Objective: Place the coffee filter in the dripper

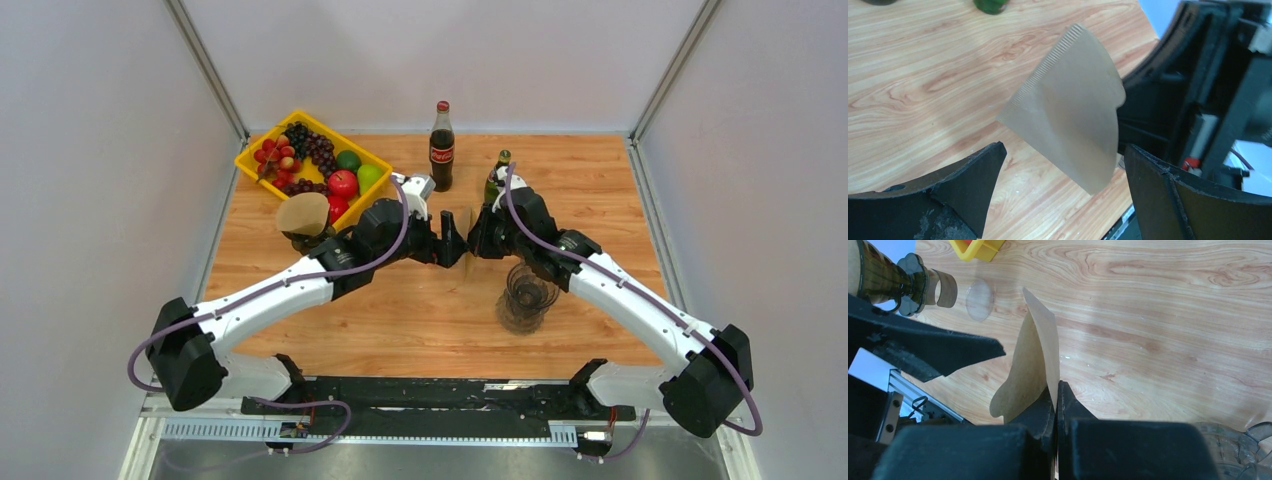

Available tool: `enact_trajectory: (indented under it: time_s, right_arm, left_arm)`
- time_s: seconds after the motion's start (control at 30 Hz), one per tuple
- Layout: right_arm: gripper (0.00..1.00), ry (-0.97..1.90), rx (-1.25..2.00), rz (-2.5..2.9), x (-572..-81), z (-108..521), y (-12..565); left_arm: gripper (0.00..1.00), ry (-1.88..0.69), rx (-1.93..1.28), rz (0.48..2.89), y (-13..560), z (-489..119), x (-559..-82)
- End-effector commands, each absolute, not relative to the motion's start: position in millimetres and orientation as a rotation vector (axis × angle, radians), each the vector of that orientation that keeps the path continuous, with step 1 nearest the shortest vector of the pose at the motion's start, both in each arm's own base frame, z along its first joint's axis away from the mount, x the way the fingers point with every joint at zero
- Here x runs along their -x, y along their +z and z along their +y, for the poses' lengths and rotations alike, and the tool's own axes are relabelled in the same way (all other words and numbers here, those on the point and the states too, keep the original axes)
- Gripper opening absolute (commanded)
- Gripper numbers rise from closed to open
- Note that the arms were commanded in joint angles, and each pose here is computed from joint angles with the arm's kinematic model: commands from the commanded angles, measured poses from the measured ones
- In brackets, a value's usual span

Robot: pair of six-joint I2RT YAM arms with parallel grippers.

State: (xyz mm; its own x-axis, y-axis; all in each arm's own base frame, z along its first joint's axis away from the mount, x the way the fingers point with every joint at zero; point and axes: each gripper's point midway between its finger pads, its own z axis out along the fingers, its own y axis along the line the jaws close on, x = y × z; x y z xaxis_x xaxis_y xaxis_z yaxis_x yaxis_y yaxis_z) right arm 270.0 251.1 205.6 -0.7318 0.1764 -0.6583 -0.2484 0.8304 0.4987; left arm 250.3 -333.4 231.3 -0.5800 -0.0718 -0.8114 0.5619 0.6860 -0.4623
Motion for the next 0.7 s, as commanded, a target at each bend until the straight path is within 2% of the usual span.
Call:
enact_trajectory:
  time_s: [0.0,0.67]
  right_arm:
    - [0.00,0.826,0.047,2.221,-271,262,232]
    - [0.00,0.758,0.051,2.225,-279,257,223]
  left_arm:
    - [1.00,-0.844,-0.272,1.996,248,-335,-270]
    - [0.99,-0.505,-0.186,2.065,231,-316,-291]
